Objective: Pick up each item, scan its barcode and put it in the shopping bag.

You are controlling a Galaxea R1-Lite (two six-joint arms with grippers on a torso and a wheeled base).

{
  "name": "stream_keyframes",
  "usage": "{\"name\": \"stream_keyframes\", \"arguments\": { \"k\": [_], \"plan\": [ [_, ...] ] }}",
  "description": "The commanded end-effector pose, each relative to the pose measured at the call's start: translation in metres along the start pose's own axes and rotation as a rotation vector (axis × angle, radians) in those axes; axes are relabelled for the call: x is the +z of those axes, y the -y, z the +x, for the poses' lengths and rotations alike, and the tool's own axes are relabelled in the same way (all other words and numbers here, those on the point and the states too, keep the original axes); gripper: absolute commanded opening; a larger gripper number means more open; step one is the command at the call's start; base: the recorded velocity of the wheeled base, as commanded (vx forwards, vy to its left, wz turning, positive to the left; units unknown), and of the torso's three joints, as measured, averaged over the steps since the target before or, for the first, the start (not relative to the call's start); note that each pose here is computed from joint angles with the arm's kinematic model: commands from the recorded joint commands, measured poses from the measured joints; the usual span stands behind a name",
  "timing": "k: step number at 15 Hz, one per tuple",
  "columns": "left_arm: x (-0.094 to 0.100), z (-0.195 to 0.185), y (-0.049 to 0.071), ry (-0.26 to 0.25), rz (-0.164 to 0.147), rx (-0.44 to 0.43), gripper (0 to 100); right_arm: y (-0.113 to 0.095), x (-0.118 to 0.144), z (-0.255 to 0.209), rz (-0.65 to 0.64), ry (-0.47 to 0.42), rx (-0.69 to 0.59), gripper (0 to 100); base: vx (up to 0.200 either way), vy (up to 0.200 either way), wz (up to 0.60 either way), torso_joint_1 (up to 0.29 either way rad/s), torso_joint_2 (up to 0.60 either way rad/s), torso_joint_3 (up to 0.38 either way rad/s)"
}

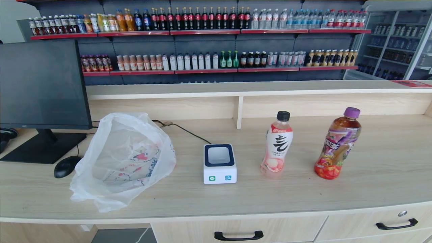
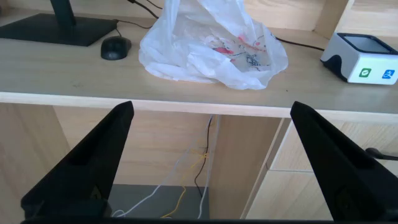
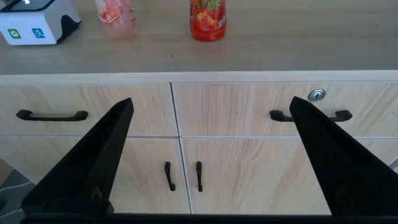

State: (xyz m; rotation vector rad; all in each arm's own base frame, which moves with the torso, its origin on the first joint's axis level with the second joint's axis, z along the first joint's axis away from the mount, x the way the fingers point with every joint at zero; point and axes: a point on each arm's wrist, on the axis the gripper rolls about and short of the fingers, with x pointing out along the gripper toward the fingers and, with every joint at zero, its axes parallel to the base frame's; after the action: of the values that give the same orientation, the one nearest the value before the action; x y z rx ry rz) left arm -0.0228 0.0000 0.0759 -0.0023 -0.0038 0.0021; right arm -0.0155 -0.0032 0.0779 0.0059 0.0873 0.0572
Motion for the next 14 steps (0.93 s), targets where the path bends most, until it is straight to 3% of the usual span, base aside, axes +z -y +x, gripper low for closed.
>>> {"name": "stream_keyframes", "arguments": {
  "k": [1, 2, 3, 6, 9, 14],
  "plan": [
    [0.0, 0.0, 0.0, 0.001, 0.001, 0.001, 100, 0.0, 0.011, -0.002, 0.003, 0.053, 0.006, 100, 0.0, 0.0, 0.0, 0.0, 0.0, 0.0],
    [0.0, 0.0, 0.0, -0.001, 0.001, 0.001, 100, -0.001, 0.036, -0.008, 0.012, 0.116, 0.033, 100, 0.0, 0.0, 0.0, 0.0, 0.0, 0.0],
    [0.0, 0.0, 0.0, 0.001, 0.001, 0.001, 100, -0.001, 0.05, -0.008, 0.016, 0.117, 0.046, 100, 0.0, 0.0, 0.0, 0.0, 0.0, 0.0],
    [0.0, 0.0, 0.0, 0.001, -0.001, 0.001, 100, -0.004, 0.068, 0.008, 0.008, 0.019, 0.131, 100, 0.0, 0.0, 0.0, 0.0, 0.0, 0.0],
    [0.0, 0.0, 0.0, 0.001, 0.001, 0.001, 100, -0.008, 0.119, 0.041, 0.005, -0.058, 0.142, 100, 0.0, 0.0, 0.0, 0.0, 0.0, 0.0],
    [0.0, 0.0, 0.0, 0.001, -0.001, 0.001, 100, -0.022, 0.183, 0.091, -0.073, -0.066, 0.244, 100, 0.0, 0.0, 0.0, 0.0, 0.0, 0.0]
  ]
}}
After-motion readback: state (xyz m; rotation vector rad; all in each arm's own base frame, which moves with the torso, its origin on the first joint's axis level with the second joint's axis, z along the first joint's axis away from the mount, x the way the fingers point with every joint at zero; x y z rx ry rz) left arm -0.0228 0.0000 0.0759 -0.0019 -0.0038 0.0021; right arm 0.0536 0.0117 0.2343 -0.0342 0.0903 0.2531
